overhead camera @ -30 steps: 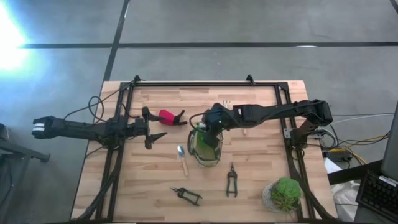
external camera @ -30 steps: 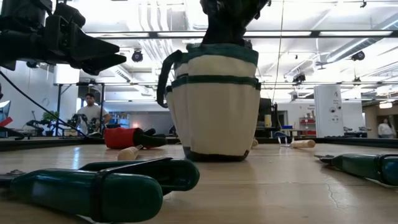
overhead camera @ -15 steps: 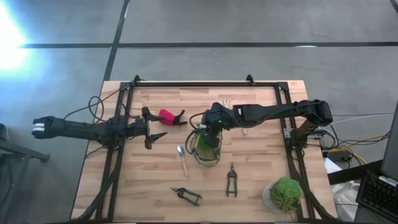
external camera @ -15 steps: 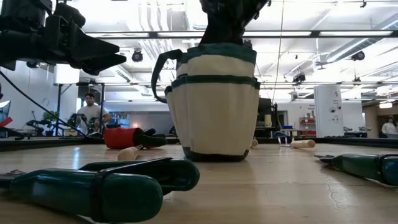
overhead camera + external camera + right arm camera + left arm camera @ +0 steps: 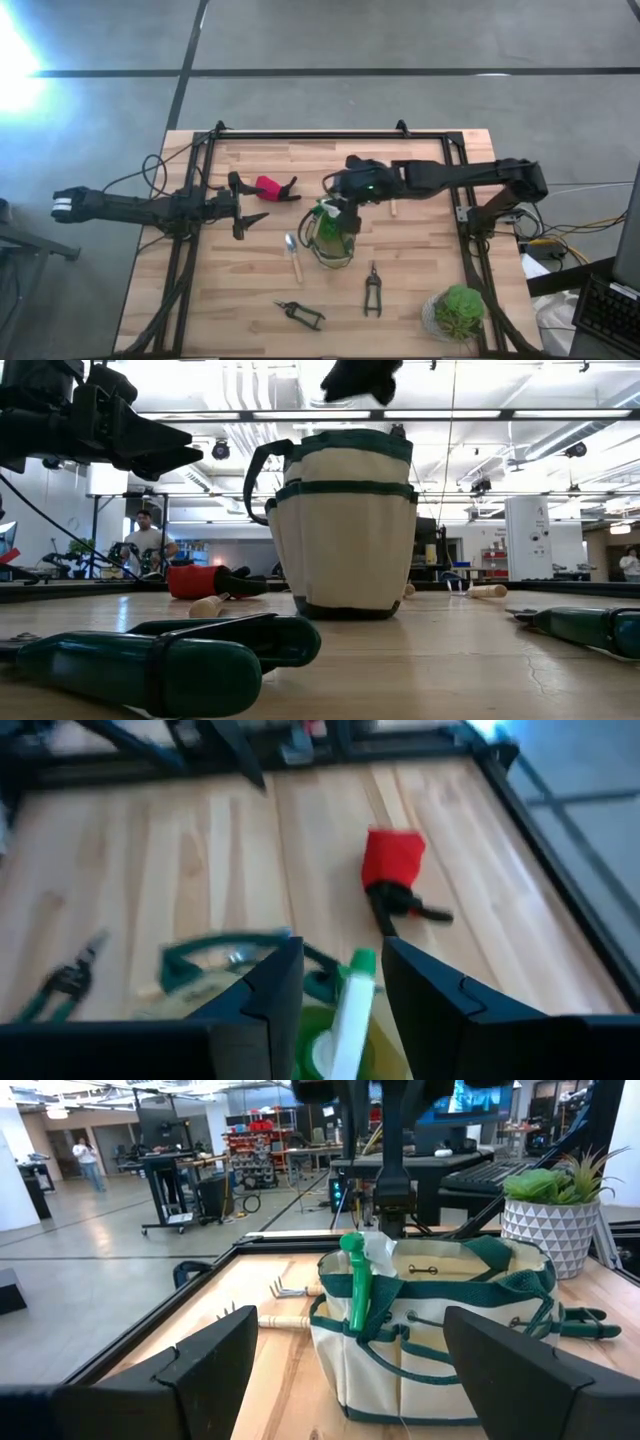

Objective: Pick & Place Garden tools in Gardening bag
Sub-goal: Put the red glove into the white gardening bag

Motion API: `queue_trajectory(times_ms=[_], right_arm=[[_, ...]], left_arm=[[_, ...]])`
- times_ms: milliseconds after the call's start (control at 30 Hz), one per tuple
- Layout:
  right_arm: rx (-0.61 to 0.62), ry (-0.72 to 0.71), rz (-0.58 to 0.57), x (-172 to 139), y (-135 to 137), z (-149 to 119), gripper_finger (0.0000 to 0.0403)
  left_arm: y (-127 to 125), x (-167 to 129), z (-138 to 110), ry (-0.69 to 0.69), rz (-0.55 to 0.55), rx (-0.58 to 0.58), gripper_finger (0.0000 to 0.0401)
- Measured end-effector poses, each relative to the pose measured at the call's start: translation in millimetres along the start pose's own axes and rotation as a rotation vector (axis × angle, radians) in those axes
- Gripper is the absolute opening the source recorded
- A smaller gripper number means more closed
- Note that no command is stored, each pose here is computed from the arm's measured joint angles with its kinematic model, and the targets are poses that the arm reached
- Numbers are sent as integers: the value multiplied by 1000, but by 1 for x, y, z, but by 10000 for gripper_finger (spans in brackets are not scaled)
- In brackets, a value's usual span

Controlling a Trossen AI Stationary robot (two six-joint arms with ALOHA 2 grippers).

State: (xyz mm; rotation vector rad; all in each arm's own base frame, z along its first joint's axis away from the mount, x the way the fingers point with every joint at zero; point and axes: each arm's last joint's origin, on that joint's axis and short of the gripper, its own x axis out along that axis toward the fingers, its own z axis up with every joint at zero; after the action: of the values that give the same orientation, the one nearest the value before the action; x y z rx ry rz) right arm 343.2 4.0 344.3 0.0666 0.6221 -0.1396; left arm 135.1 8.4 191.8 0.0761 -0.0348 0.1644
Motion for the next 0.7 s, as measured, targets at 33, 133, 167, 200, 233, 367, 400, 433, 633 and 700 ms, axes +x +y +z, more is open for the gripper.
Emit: queue_trajectory(times_ms=[33, 133, 167, 200, 233, 367, 400, 433, 633, 700], right_arm=[[-10, -14, 7, -6, 1, 2, 126], [-26, -62, 20, -26, 3, 7, 117], [-27, -72, 24, -33, 3, 7, 114], [-27, -83, 29, -38, 3, 8, 111], [-28, -98, 34, -45, 4, 9, 108], [-30, -148, 58, -71, 7, 12, 95], [-33, -161, 65, -76, 8, 12, 92], [-35, -174, 74, -82, 9, 12, 88], [-55, -198, 121, -107, 18, 9, 71], [-64, -185, 130, -110, 20, 7, 67]], left_arm=[[0, 0, 0, 0, 0, 0, 321], [0, 0, 0, 0, 0, 0, 321], [0, 0, 0, 0, 0, 0, 321], [0, 0, 0, 0, 1, 0, 321], [0, 0, 0, 0, 0, 0, 321], [0, 0, 0, 0, 0, 0, 321], [0, 0, 0, 0, 0, 0, 321], [0, 0, 0, 0, 1, 0, 321], [0, 0, 0, 0, 1, 0, 321], [0, 0, 0, 0, 0, 0, 321]])
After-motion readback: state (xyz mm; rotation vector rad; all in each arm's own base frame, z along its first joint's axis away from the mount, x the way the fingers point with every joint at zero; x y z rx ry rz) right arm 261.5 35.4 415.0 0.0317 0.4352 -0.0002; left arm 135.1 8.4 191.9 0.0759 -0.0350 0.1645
